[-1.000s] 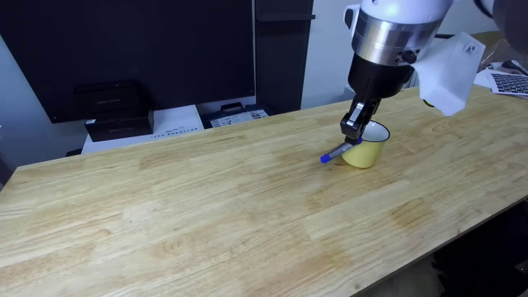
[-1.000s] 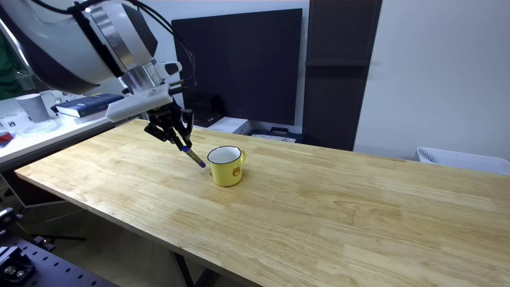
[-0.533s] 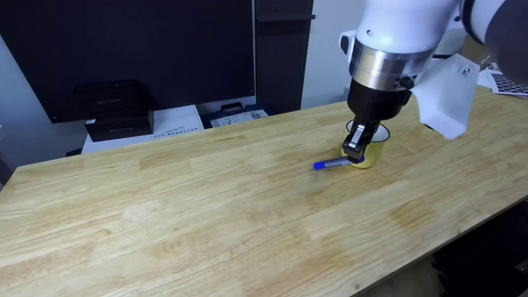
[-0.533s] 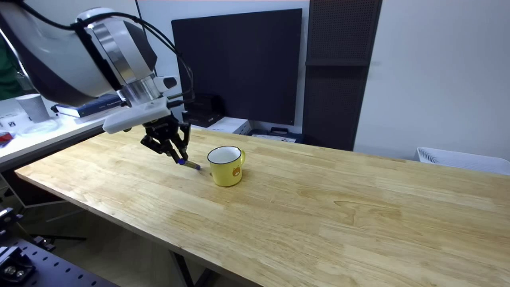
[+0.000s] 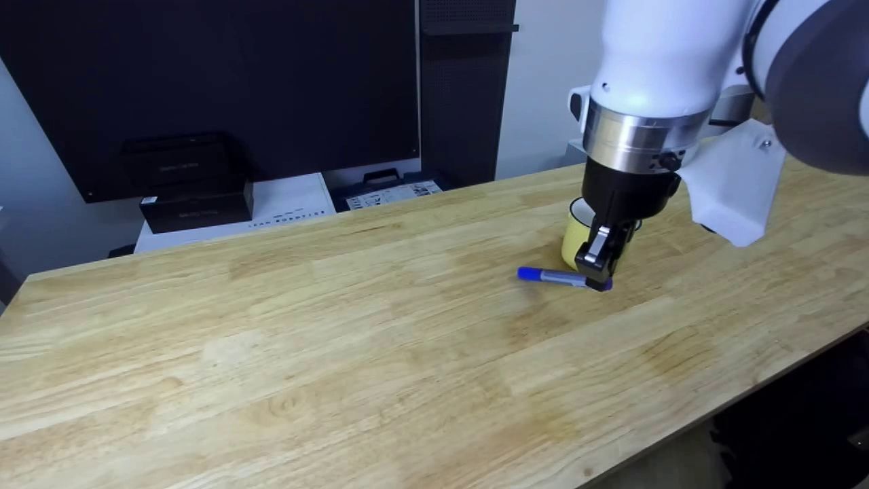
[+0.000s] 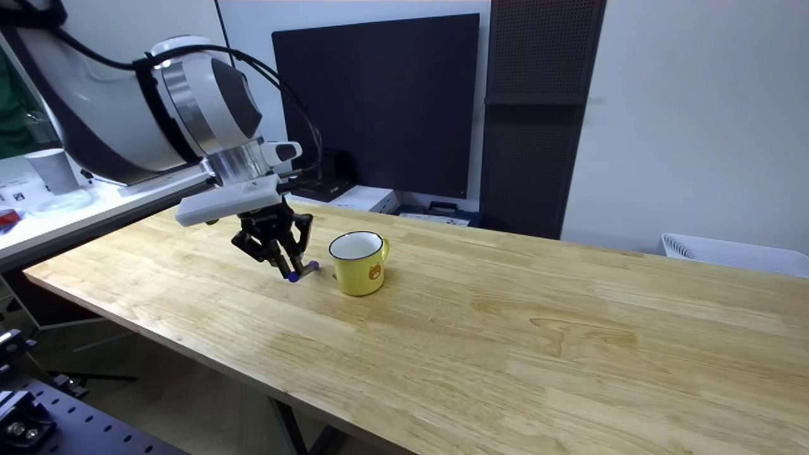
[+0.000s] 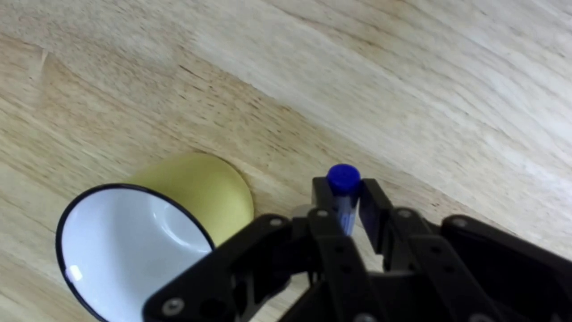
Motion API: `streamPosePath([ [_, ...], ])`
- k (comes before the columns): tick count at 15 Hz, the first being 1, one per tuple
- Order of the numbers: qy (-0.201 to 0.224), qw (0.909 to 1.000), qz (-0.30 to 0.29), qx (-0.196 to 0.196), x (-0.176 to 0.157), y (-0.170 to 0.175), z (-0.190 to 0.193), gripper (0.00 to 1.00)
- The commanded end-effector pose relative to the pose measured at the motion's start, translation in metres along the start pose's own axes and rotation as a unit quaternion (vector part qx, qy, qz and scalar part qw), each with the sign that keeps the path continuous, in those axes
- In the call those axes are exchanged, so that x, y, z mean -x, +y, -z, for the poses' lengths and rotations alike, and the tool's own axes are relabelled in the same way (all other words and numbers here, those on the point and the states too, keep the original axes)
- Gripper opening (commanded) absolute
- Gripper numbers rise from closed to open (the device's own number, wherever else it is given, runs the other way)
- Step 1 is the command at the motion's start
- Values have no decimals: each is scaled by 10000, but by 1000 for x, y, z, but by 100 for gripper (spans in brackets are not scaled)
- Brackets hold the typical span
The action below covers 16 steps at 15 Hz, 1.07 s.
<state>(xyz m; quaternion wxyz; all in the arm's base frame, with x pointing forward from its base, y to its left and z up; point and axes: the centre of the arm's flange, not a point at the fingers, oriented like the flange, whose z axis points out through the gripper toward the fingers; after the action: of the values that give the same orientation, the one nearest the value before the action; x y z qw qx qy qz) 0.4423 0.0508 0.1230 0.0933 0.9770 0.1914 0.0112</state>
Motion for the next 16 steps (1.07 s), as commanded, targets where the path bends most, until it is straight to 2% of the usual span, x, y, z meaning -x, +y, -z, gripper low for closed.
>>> streamPosePath([
  [1, -185, 9996, -182, -139, -13, 21, -6, 5],
  [2, -240, 9993, -210, -175, -14, 25, -8, 5],
  [3, -303, 9990, -239, -203, -15, 28, -10, 47],
  [5, -390, 9984, -323, -261, -16, 33, -12, 52],
  [10, -504, 9969, -442, -416, -19, 40, -2, 86],
  [12, -732, 9936, -661, -557, -18, 42, 9, 98],
  [16, -1356, 9814, -1149, -723, -8, 44, 32, 100],
])
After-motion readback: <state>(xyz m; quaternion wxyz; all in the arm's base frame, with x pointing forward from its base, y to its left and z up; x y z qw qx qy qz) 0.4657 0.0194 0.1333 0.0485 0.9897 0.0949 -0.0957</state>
